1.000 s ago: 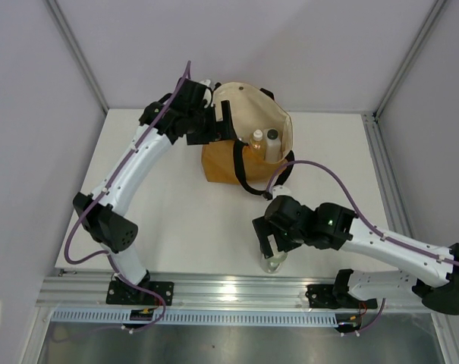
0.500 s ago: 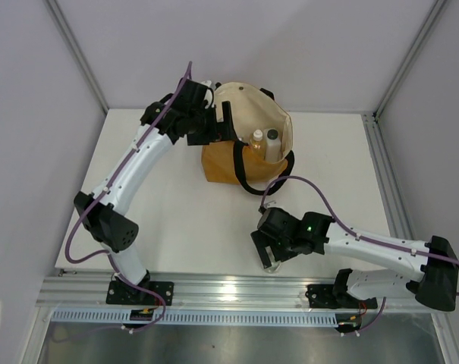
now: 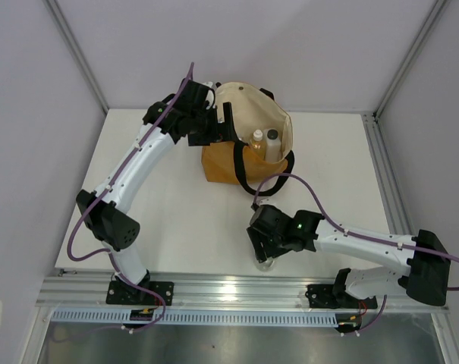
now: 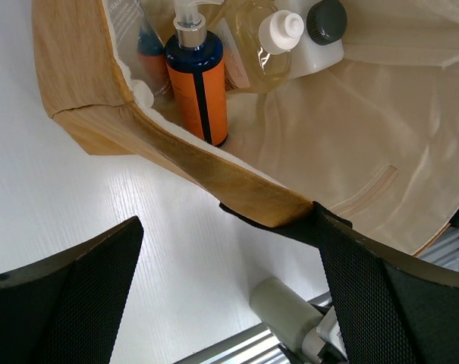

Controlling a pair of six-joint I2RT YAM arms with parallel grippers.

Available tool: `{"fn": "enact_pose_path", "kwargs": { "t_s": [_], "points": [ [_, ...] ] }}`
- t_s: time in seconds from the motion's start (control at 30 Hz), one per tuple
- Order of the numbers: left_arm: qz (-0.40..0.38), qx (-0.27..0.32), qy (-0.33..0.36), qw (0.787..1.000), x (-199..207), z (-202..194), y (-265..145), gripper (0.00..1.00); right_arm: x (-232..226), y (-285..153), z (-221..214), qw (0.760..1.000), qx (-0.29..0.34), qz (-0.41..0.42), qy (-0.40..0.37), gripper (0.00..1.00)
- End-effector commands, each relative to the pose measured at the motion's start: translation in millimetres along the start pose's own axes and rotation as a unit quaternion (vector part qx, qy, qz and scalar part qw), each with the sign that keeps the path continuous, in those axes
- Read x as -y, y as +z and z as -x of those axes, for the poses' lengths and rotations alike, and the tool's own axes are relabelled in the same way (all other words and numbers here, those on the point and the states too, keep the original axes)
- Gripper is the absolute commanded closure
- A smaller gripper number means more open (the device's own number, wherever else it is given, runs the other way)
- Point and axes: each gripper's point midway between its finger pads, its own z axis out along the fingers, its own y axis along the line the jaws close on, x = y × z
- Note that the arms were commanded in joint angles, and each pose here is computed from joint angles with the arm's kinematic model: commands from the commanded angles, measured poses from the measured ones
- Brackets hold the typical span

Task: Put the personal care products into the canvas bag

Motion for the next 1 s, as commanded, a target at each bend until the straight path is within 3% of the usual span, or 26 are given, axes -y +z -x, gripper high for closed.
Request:
{"fn": "enact_pose_path", "kwargs": {
  "t_s": [0.0,0.03,0.07,0.13,0.17,0.3,0.53,0.6,0.67,0.77,0.97],
  "points": [
    [-0.010,0.023,0.010,1.000,8.8,12.1,-6.6,0.01,1.8,0.2,10.0,1.000,0.019,-0.013,0.015,0.49],
    [-0.010,0.024,0.011,1.000,8.2,12.7,-6.2,0.02,5.7,-3.3,10.1,0.999,0.021,-0.021,0.017,0.60],
    [-0.011,0.024,0.012,1.000,8.6,13.2,-5.9,0.05,5.6,-8.7,15.0,0.999,0.030,-0.022,0.018,0.77],
    [-0.016,0.025,0.016,0.999,10.6,13.5,-5.4,0.11,11.4,-21.8,20.7,0.998,0.043,-0.033,0.015,0.93],
    [-0.019,0.027,0.015,0.999,11.6,15.1,-5.5,0.21,13.1,-28.4,24.8,0.998,0.048,-0.038,0.014,1.00],
    [-0.021,0.024,0.017,0.999,12.8,14.3,-2.5,0.42,3.6,-86.1,71.6,0.993,0.114,-0.026,-0.003,1.00],
    [-0.020,0.022,0.015,0.999,12.0,13.8,-1.6,0.49,-7.8,-184.0,133.2,0.981,0.191,-0.020,-0.030,1.00],
    [-0.020,0.023,0.014,0.999,12.4,14.5,-4.7,0.43,-17.8,-218.6,161.0,0.972,0.235,-0.002,-0.029,1.00],
    [-0.024,0.031,0.014,0.999,15.7,19.0,-13.1,0.25,-21.2,-248.1,185.4,0.962,0.271,0.005,-0.035,1.00],
    [-0.031,0.055,0.007,0.998,21.2,29.1,-27.7,0.09,-5.1,-270.6,217.5,0.951,0.309,-0.005,-0.030,1.00],
    [-0.034,0.070,-0.015,0.997,28.0,41.5,-31.4,0.03,46.6,-255.0,276.0,0.942,0.334,-0.037,0.007,1.00]
  ]
}}
